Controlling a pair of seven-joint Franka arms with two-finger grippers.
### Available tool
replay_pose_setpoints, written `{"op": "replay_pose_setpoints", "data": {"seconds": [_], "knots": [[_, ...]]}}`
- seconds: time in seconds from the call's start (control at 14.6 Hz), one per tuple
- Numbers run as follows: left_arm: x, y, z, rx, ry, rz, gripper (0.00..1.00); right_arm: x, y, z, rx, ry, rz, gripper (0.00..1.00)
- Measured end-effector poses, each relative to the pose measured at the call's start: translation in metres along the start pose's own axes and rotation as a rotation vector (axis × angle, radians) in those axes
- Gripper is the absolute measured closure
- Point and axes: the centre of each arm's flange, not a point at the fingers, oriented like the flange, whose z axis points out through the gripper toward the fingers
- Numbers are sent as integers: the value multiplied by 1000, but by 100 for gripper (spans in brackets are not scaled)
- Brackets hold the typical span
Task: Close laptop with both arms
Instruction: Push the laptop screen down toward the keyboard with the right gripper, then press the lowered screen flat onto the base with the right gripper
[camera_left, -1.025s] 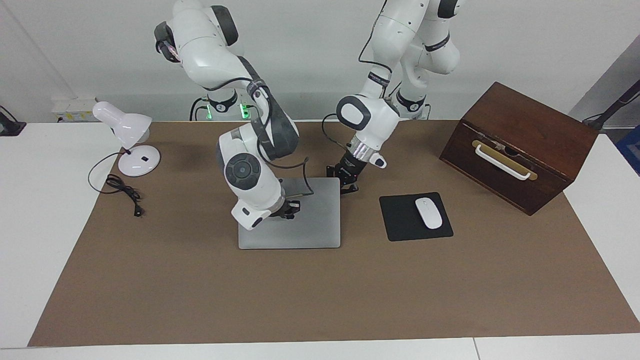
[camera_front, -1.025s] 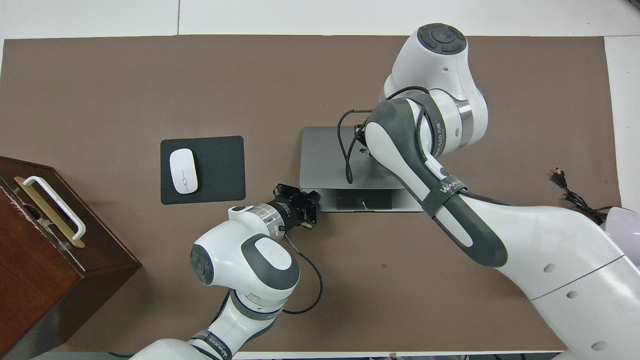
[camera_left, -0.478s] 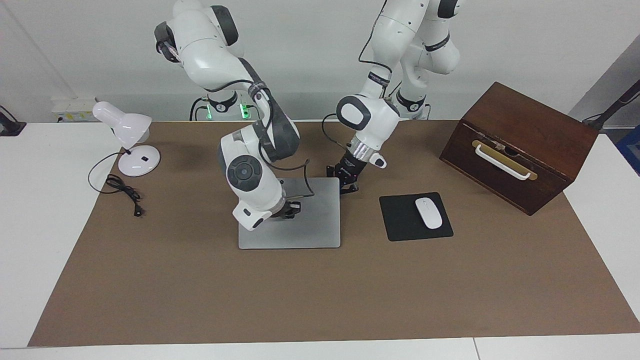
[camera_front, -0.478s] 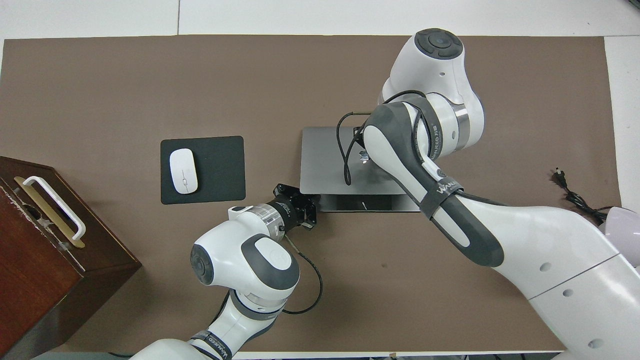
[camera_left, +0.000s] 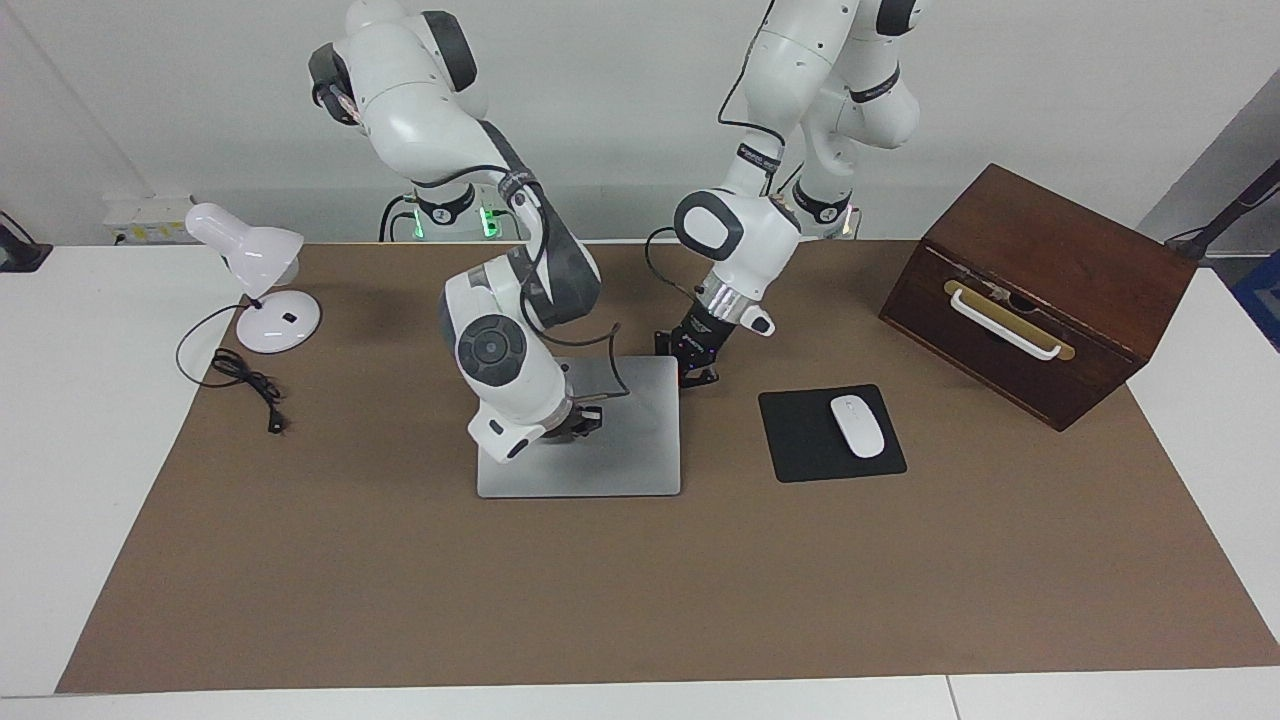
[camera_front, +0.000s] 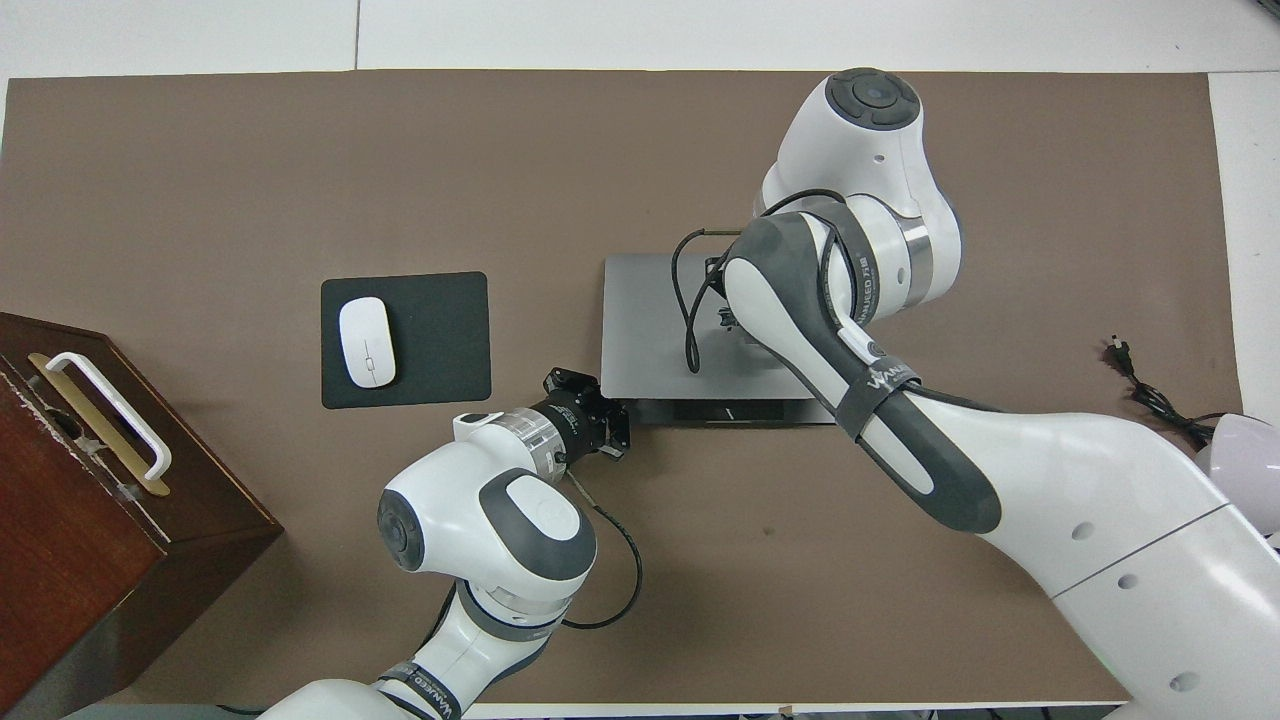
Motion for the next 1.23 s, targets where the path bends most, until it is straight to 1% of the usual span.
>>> {"op": "replay_pose_setpoints", "data": {"seconds": [1.03, 1.23], "knots": [[7, 6, -8, -15, 9, 2, 99, -1, -3, 2, 2, -2, 3, 99], [8, 6, -9, -16, 10, 2, 99, -1, -3, 7, 6, 8, 6, 99]]}}
